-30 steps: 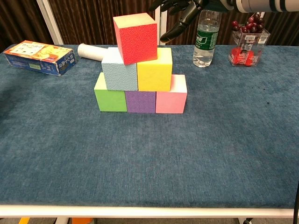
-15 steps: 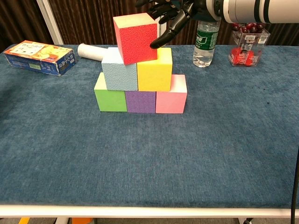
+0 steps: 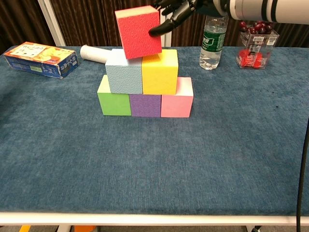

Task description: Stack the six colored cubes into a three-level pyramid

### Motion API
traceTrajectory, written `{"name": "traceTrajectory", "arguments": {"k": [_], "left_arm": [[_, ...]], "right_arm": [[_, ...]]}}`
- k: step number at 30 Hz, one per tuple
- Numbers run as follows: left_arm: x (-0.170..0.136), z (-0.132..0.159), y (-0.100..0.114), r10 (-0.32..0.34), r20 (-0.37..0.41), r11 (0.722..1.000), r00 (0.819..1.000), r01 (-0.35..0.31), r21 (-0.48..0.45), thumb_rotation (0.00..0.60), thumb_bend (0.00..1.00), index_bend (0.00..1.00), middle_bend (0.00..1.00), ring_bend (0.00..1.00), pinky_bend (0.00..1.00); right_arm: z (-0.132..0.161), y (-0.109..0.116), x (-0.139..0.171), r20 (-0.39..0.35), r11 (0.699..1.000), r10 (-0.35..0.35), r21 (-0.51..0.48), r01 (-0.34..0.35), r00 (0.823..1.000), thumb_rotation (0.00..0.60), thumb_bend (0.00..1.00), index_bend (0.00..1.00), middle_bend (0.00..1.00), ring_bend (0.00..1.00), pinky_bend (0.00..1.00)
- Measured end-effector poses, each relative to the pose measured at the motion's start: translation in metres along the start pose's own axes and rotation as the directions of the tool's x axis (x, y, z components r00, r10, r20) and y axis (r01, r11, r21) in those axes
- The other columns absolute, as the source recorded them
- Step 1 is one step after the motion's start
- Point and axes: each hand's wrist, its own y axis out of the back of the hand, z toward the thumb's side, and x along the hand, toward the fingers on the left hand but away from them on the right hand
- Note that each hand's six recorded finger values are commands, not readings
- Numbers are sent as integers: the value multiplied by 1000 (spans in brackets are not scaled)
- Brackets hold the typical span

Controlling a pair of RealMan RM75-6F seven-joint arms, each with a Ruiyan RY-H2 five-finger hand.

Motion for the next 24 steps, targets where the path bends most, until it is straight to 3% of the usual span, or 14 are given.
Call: {"name": "traceTrajectory", "arguments": {"k": [8, 14, 24], "left_arm": [[2, 3, -1, -5, 8, 1000, 1000, 5, 1, 600, 260, 143, 99, 12, 30], [3, 4, -1, -6, 12, 1000, 1000, 6, 3, 600, 260, 143, 98, 12, 30], [4, 5, -2, -10, 12, 1000, 1000, 10, -4, 600, 259, 143, 98, 12, 30]], "right_arm": [[2, 2, 16, 15, 997, -80, 9, 79, 997, 600, 123, 96, 424, 51, 0], [5, -1, 25, 56, 986, -166, 29, 165, 984, 600, 122, 97, 426, 58, 0], [12, -26, 29, 128, 974, -228, 28, 226, 965, 600, 122, 96, 426, 58, 0]]}}
